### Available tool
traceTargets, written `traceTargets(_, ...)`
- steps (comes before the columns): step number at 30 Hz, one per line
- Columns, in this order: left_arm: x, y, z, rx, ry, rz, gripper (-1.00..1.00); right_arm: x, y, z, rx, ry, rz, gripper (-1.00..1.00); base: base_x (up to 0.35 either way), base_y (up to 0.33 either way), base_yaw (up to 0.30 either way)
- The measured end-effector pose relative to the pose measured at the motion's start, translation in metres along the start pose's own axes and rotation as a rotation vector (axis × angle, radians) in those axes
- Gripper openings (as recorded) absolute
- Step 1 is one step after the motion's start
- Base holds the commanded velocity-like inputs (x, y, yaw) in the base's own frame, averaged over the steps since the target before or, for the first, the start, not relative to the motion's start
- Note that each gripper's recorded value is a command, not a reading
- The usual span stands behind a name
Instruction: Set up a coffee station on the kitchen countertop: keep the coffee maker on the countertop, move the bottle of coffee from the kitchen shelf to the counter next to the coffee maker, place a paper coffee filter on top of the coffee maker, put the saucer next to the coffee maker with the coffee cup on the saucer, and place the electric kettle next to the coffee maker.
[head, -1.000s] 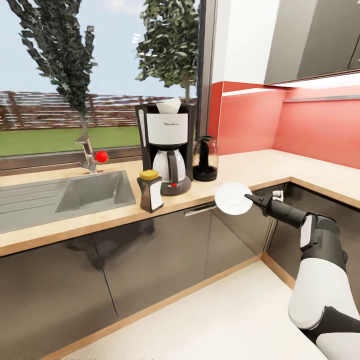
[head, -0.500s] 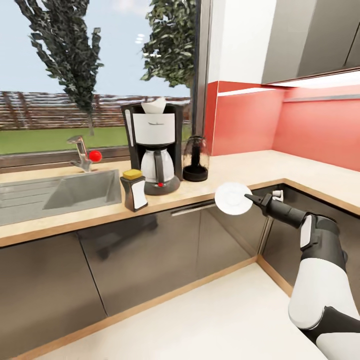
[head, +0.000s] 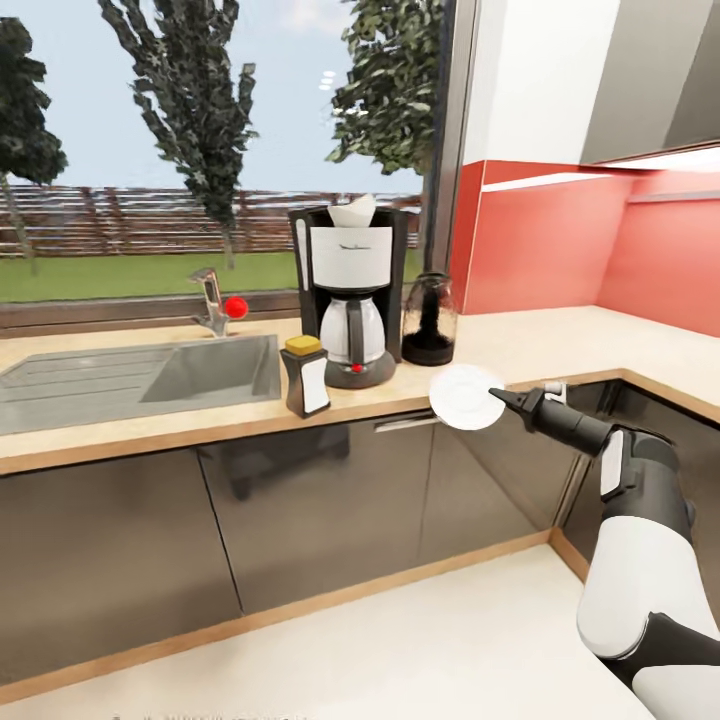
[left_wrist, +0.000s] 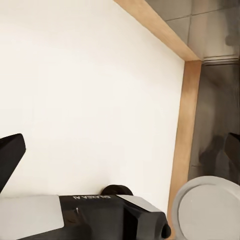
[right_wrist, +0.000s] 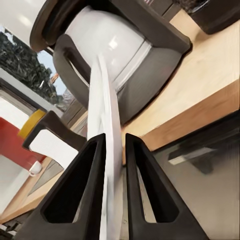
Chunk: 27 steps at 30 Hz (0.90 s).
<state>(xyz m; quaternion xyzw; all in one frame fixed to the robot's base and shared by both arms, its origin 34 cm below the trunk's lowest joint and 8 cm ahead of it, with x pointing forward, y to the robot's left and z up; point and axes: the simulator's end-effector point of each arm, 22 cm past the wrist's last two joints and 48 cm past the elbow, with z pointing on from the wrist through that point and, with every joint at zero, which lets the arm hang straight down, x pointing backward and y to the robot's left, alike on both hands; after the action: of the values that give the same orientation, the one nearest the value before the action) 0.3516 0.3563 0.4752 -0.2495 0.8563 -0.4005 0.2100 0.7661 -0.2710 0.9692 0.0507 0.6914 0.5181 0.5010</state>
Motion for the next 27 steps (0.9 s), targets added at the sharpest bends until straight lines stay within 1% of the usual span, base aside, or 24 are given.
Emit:
traceTargets(4,0.0,0.0,0.0001,0.0,0.0,0.0,1.0,0.0,0.0001,0.0,0.0,0.0,0.0,-1.0,0.0,-0.18,0.143)
traceTargets(12,-0.0001,0.0,0.0002,0.0,0.0,0.0,1.0,-0.0001,0.0001,-0.0001,0.0,0.0,0.0,-1.0,0.0,-0.274,0.039)
traceTargets(16,-0.0006,-0.0003,0.0001,0.001,-0.002,0.0,1.0,-0.0001,0.0006,-0.0001,-0.001,0.0,0.0,-1.0,0.0,-0.246,0.18)
traceTargets(20,-0.0013,-0.001,0.0,0.003,-0.004,0.001,1.0,-0.0005,0.0017,-0.0004,-0.001,0.0,-0.001,-1.0,0.0,-0.088,0.244)
traceTargets(27,-0.0018,-0.0024,0.0007,0.006,-0.007,0.003,1.0,-0.0016,0.0042,-0.0011,-0.004,-0.002,-0.004,-1.0,0.0,-0.011,0.262)
